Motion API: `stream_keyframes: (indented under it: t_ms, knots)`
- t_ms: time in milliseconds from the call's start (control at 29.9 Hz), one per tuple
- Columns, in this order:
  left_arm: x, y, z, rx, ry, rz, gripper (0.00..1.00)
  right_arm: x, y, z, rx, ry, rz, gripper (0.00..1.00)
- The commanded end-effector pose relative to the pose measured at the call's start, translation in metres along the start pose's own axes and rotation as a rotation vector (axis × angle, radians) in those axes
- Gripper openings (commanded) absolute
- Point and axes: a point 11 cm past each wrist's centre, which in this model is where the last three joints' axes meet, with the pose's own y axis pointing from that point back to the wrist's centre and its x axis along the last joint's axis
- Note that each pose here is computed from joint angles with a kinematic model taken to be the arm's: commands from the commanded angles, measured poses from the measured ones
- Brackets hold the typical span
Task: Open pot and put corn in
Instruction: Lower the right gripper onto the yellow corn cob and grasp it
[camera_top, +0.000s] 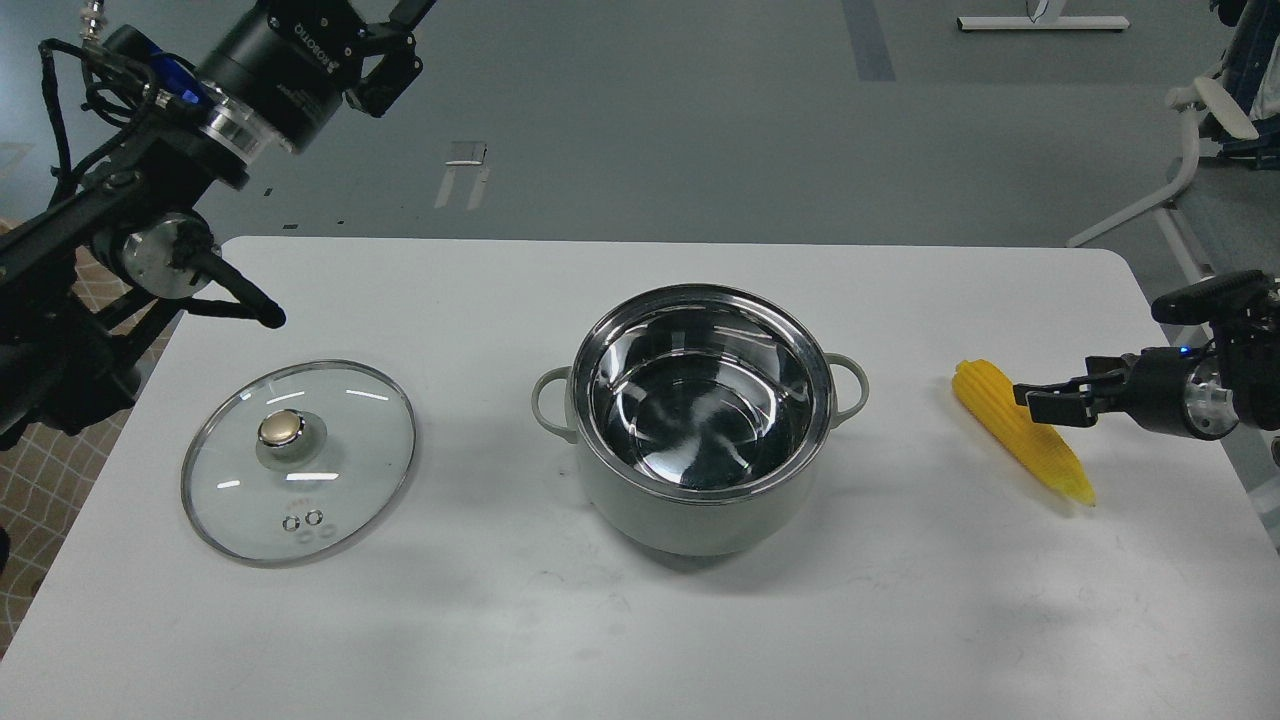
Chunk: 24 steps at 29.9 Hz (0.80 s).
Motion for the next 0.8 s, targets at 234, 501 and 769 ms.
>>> stream_keyframes:
  t_ms: [234,501,769]
  knots:
    - [-0.004,-0.002,-0.003,0.002,0.007,-0.008,0.96,-0.021,-0.023,-0.012,0.003,0.041,-0.075,0.86]
    - [-0.005,-0.001,-0.004,0.002,0.011,-0.011,0.96,-0.025,-0.023,-0.012,0.001,0.053,-0.089,0.10]
    - [-0.005,-0.002,-0.004,0.001,0.011,-0.013,0.96,-0.010,-0.016,-0.014,0.021,0.074,-0.045,0.01]
